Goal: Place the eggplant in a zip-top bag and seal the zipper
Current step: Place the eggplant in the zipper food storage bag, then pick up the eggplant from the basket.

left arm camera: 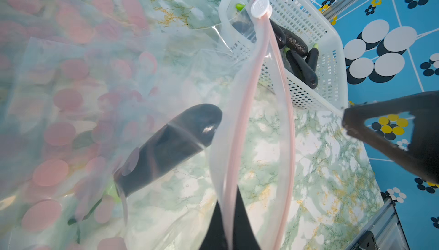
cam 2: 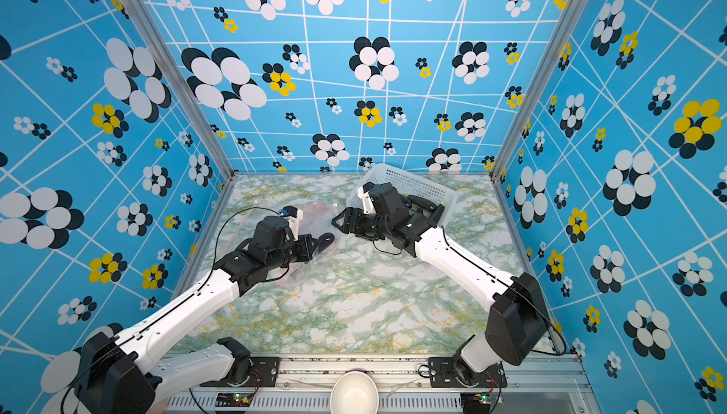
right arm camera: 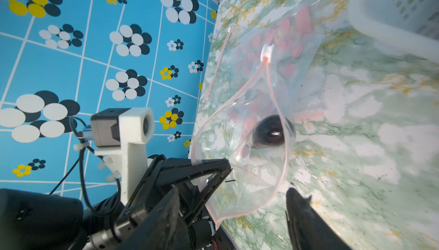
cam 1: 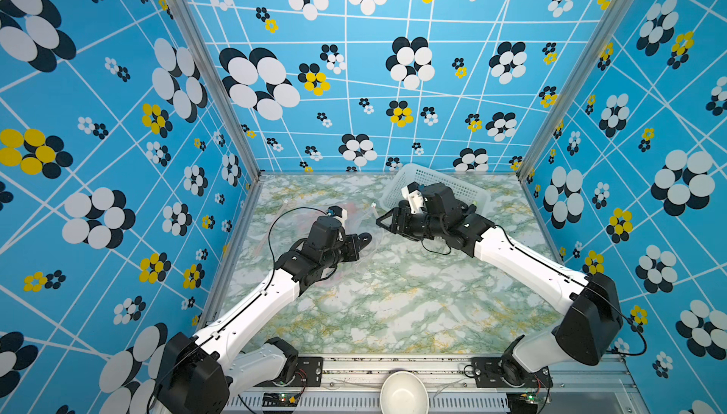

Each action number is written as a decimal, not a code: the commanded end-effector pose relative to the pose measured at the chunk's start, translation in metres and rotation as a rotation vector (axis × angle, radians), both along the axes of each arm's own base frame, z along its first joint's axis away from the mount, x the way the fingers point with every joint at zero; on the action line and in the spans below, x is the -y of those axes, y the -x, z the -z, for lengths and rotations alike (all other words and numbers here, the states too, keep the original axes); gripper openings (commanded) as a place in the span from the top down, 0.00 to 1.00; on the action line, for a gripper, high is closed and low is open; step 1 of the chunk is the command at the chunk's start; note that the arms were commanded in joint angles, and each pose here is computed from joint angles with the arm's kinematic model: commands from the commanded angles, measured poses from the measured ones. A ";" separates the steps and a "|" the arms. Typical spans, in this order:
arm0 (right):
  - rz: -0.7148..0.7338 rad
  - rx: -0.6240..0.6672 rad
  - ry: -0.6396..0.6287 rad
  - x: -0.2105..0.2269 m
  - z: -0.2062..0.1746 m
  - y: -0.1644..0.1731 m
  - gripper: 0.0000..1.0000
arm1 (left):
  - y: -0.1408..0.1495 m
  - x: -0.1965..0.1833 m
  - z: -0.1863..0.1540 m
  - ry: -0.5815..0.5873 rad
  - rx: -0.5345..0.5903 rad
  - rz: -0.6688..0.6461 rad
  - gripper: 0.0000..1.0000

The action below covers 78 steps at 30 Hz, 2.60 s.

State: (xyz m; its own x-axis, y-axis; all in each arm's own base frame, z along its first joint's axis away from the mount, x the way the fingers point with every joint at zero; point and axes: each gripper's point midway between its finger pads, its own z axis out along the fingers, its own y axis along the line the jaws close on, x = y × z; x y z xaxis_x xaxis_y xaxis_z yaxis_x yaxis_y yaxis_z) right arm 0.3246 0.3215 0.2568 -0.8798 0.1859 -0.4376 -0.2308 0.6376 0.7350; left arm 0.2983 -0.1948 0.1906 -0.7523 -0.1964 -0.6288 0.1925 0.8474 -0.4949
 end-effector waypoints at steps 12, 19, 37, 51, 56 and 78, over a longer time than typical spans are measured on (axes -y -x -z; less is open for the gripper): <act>0.633 -0.319 0.425 0.166 0.019 -0.057 0.25 | 0.001 -0.009 -0.009 -0.062 -0.025 -0.014 1.00; 0.788 -0.353 0.580 0.199 0.026 -0.082 0.26 | 0.006 -0.012 -0.008 -0.069 -0.033 -0.010 1.00; 0.818 -0.429 0.695 0.196 0.067 -0.121 0.27 | 0.010 -0.014 -0.003 -0.070 -0.054 -0.022 1.00; 0.834 -0.512 0.693 0.202 0.120 -0.151 0.28 | 0.005 -0.013 0.003 -0.084 -0.068 -0.025 1.00; 0.846 -0.536 0.711 0.210 0.137 -0.159 0.29 | 0.003 -0.012 0.010 -0.092 -0.083 -0.026 1.00; 0.775 -0.676 0.756 0.208 0.191 -0.145 0.22 | -0.008 0.007 0.023 -0.103 -0.129 0.000 1.00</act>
State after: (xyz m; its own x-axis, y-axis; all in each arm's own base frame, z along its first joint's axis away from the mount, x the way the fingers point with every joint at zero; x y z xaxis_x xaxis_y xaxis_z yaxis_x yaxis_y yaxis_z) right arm 0.4790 0.1143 0.0814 -0.7249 0.6549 -0.2137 0.6715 0.7409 -0.0073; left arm 0.2998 -0.1957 0.1576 -0.8413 -0.1303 -0.5246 0.1202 0.9011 -0.4166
